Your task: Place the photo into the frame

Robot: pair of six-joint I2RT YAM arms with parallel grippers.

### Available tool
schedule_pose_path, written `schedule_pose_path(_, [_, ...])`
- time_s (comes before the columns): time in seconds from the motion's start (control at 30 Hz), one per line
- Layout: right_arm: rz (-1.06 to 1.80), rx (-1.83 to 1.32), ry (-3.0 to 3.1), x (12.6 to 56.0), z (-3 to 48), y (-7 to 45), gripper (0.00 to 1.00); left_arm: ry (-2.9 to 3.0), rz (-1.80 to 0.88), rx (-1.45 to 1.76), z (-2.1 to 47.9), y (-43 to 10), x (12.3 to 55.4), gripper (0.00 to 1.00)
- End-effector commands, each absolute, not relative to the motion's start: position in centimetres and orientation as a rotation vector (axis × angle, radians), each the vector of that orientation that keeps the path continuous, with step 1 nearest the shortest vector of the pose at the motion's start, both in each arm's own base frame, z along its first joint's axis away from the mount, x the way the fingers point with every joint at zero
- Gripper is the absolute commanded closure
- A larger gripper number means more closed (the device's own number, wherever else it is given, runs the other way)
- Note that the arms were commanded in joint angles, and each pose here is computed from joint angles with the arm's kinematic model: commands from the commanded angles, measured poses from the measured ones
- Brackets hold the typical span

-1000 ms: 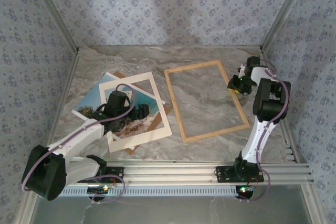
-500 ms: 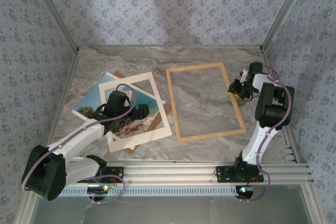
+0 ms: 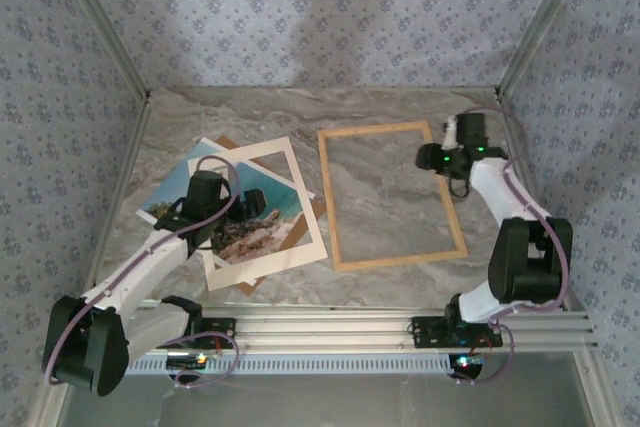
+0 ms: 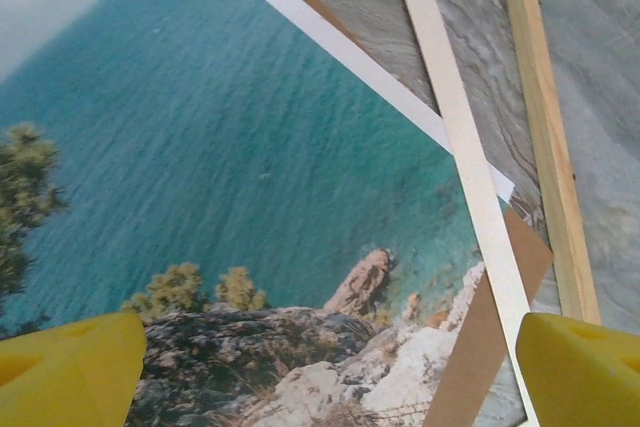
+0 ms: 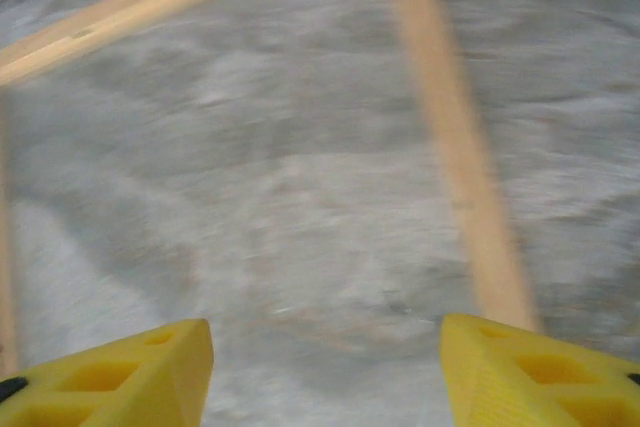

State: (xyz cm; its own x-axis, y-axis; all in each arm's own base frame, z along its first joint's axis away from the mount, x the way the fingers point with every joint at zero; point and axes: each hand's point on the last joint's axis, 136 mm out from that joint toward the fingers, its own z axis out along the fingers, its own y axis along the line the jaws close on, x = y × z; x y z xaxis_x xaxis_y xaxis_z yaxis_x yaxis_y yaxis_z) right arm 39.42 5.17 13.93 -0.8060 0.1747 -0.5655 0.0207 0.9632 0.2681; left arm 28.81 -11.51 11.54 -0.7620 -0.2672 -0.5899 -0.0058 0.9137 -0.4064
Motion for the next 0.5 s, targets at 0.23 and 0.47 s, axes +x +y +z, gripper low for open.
schedule_pose_path(0.23, [0.722, -0.373, 2.442, 34.8, 13.9, 26.3, 0.26, 2.489, -0.4, -0.409, 9.8, -7.4, 29.1, 0.05])
schedule_pose_path(0.47, [0.596, -0.589, 2.49, 32.5, 11.4, 34.3, 0.24, 2.56, -0.28, -0.55, 8.3, -3.4, 28.0, 0.05])
